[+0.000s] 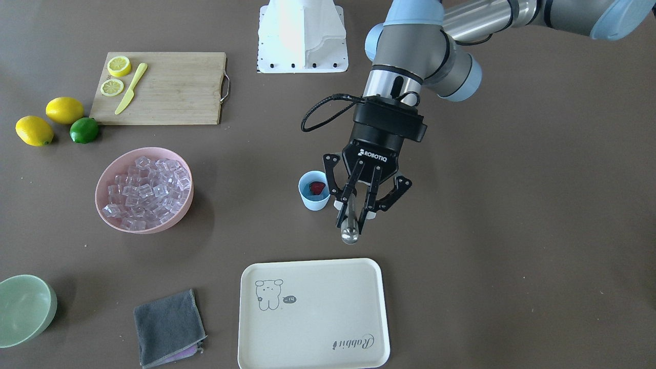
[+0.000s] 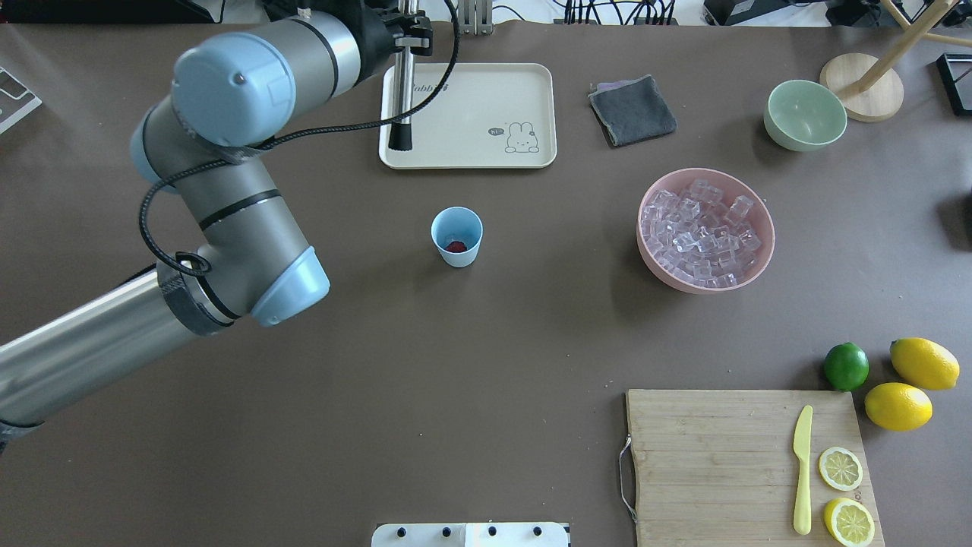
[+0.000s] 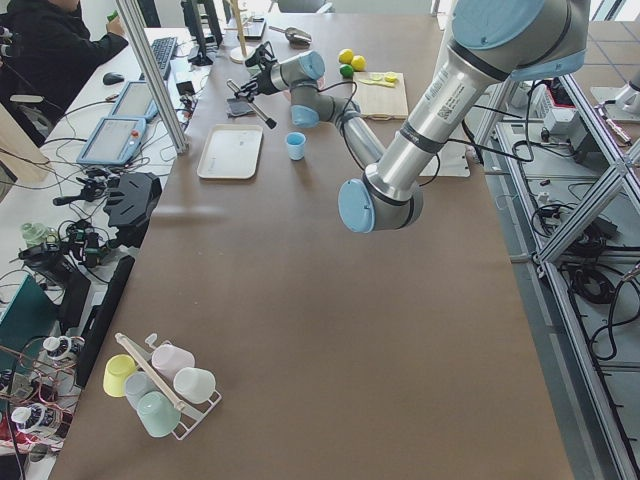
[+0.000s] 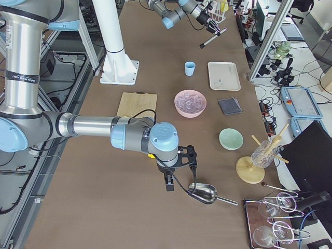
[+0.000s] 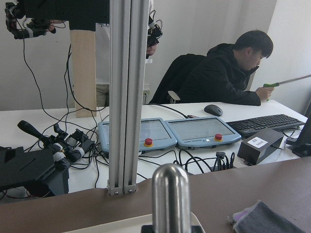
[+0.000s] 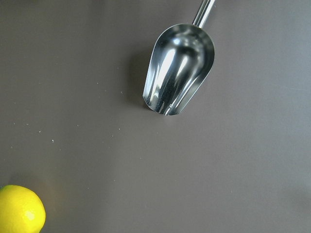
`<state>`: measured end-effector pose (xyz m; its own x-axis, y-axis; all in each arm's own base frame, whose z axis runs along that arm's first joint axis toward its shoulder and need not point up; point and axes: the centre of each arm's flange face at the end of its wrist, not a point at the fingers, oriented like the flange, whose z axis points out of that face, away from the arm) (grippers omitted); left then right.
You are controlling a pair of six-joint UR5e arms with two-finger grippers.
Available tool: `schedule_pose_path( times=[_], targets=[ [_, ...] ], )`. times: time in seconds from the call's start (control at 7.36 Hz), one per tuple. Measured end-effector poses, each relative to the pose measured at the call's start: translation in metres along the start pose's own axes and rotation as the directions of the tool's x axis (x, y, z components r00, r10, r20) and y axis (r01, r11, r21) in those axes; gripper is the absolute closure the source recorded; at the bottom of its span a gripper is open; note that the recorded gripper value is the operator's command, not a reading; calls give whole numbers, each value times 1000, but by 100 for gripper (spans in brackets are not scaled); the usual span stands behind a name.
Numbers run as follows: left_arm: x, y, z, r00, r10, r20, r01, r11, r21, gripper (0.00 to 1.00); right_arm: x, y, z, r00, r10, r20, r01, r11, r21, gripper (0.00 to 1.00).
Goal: Mash ice and strawberries in cup
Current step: 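Lift the rod out of the cup and set it back on the table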
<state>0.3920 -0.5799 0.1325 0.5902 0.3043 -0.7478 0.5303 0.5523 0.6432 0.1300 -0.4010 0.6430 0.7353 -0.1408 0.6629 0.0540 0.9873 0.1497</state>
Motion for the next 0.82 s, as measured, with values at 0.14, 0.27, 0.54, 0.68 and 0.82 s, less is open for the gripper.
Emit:
schedule_pose_path(
  times=[0.14,0.27,0.54,0.68,0.82],
  targets=[
    [-45,-7,-1,1000,-10,4,10,994,-109,75,-1,0,-1,1000,-1,-1,1,1000,2,0],
    [-88,5,-2,1000,-28,1,28,975,-222,75,-2,-1,-3,1000,-1,-1,1,1000,4,0],
    [-160,60,-4,997,-73,9,70,898,-434,73,-2,-1,-4,1000,-1,-2,1,1000,6,0],
    [-191,91,-6,995,-91,29,93,855,-511,73,-2,-1,-4,1000,-1,-4,1,1000,6,0],
    [-225,124,-12,993,-104,63,121,811,-573,72,-2,-1,-4,1000,-1,-6,1,1000,6,0]
  ],
)
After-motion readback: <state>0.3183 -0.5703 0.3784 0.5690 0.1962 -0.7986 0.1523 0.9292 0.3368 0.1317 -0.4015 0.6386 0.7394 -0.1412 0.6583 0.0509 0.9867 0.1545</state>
